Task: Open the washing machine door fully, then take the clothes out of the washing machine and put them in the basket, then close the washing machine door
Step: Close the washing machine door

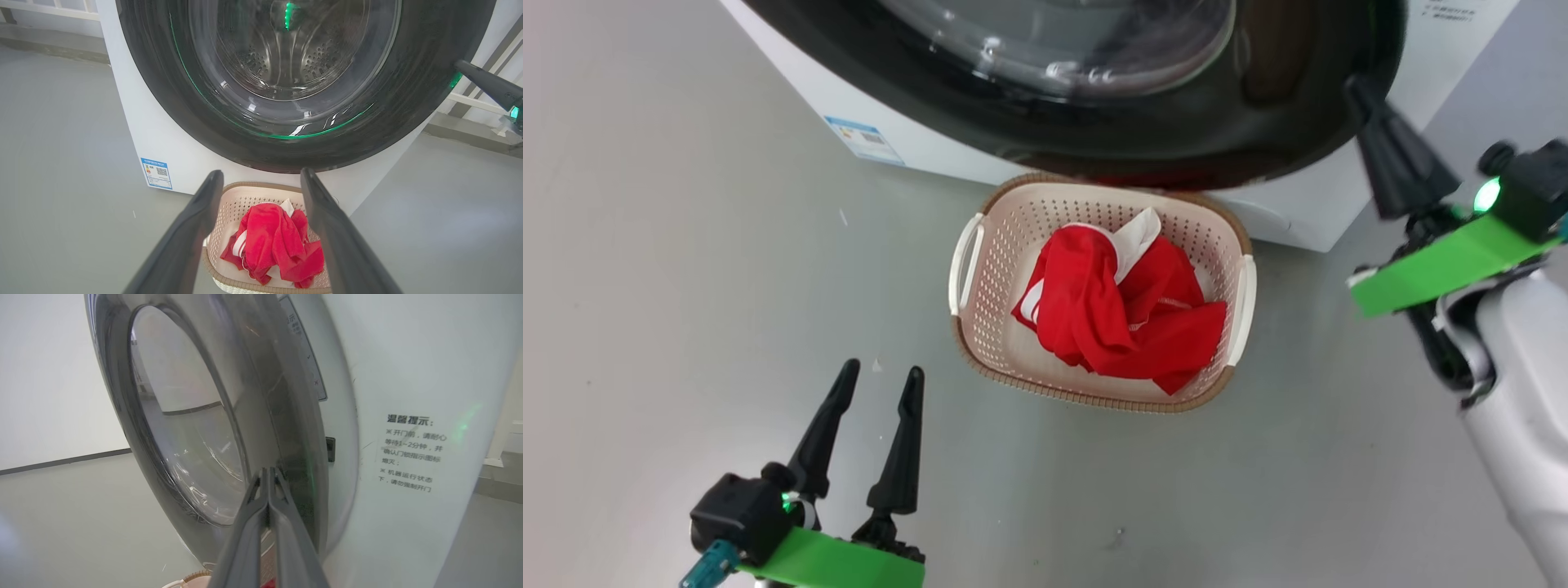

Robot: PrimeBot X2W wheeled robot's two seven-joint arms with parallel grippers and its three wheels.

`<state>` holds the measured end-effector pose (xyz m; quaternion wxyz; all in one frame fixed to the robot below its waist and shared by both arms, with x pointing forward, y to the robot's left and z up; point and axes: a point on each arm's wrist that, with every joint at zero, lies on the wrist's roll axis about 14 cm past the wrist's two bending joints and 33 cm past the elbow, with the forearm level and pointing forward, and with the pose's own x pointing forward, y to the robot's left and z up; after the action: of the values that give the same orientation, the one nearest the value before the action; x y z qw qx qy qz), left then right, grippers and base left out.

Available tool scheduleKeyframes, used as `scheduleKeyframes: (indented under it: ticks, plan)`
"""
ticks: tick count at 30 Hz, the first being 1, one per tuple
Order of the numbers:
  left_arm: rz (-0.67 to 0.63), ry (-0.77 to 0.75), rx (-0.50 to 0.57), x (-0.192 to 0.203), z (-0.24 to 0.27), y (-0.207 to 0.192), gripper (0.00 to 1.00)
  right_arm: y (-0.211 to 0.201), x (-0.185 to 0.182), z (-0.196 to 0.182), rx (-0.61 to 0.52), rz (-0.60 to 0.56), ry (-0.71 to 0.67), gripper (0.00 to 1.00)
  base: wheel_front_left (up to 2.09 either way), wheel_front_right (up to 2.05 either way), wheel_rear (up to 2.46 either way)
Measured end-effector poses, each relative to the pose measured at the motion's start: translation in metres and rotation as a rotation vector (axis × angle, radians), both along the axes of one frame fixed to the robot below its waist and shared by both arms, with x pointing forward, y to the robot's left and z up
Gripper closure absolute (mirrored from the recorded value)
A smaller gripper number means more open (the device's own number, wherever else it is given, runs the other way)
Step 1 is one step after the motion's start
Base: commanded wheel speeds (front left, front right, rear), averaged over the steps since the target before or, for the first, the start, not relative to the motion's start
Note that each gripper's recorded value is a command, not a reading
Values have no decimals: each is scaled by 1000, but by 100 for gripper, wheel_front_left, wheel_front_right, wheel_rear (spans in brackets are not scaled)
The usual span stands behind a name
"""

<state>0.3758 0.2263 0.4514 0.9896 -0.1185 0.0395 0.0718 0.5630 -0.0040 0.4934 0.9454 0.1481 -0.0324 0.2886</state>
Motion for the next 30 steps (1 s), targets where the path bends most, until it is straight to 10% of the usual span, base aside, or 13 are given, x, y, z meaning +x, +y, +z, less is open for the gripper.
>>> scheduleKeyframes:
  ticks: [26,30]
  plan:
    - [-25,-6,1,17,-1,-6,0,-4,26,15,32,-30,-51,100,0,0,0]
    - [-25,-19,5,16,4,-6,0,-11,19,18,20,-46,-49,59,0,0,0]
